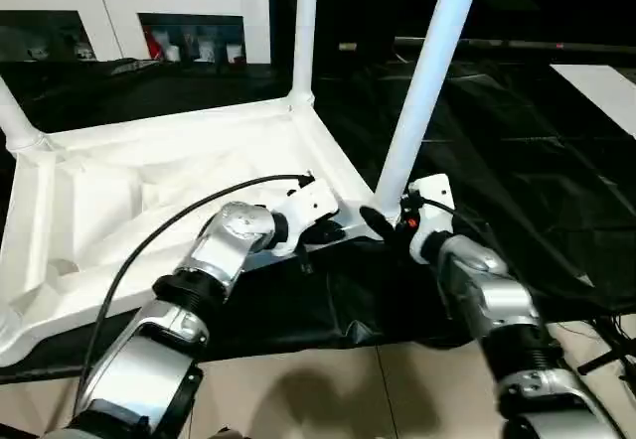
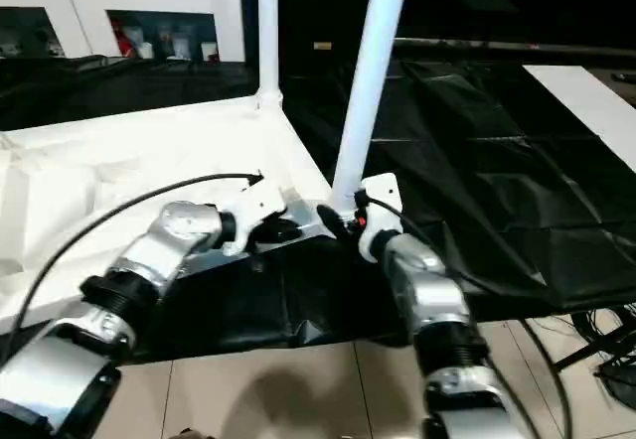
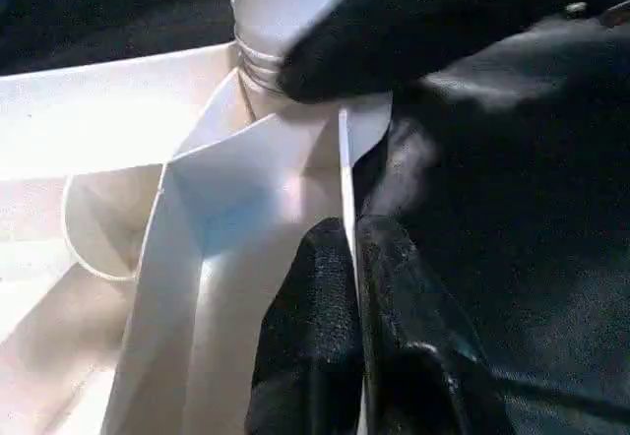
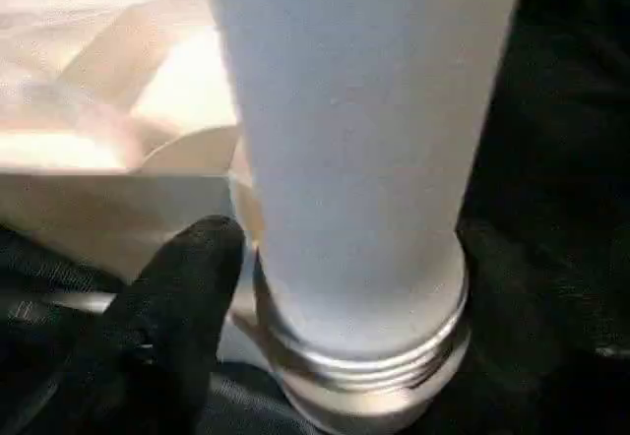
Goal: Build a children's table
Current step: Rotate leg to tighten
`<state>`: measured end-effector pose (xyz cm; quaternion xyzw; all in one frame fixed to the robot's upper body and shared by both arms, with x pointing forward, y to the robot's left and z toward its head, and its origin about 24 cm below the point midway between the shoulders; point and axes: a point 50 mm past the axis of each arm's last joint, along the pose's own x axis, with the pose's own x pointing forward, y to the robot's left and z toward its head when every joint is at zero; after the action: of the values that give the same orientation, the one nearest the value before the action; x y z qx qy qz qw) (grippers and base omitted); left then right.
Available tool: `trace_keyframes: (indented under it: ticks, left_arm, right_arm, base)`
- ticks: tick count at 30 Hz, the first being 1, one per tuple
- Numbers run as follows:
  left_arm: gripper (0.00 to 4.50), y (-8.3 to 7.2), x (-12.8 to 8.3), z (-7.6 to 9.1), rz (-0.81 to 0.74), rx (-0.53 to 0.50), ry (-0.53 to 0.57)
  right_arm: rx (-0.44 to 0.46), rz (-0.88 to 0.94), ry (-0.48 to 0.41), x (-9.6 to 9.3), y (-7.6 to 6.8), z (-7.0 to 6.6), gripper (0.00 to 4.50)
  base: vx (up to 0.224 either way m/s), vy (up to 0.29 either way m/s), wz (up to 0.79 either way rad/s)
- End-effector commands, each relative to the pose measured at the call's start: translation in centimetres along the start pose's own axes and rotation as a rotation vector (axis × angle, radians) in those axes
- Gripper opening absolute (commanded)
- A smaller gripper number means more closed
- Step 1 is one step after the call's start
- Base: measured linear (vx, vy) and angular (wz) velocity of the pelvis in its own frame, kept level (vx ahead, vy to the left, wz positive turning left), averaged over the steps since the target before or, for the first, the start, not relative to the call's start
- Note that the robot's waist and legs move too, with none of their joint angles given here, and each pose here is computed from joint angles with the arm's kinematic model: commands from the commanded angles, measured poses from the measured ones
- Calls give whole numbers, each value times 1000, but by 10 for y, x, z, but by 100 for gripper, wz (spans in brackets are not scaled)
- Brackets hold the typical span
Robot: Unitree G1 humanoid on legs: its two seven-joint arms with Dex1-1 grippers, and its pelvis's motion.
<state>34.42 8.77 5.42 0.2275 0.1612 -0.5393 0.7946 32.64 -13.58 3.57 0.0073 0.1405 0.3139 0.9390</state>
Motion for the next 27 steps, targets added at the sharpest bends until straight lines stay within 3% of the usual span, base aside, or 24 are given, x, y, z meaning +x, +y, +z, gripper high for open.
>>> trace_keyframes:
  ticks: [1,7,14,27]
  left_arm:
    - [0,-14,-3,-13,-133,3,3]
    - [0,-14,-21,-22,-219,27,4]
    - [0,-16,-29,-24,-281,-2,-5]
    - [0,-19,-30,-25,-301,-6,-9]
  right_arm:
    - [-96,274,-12,-6,17,12,387]
    - [-135,396,50,-28,5,14,387]
    - [-159,436,96,-34,2,11,387]
    - [-169,467,134,-34,2,6,286]
  base:
    - [0,0,0]
    - [0,0,0]
    - [0,0,0]
    - [0,0,0]
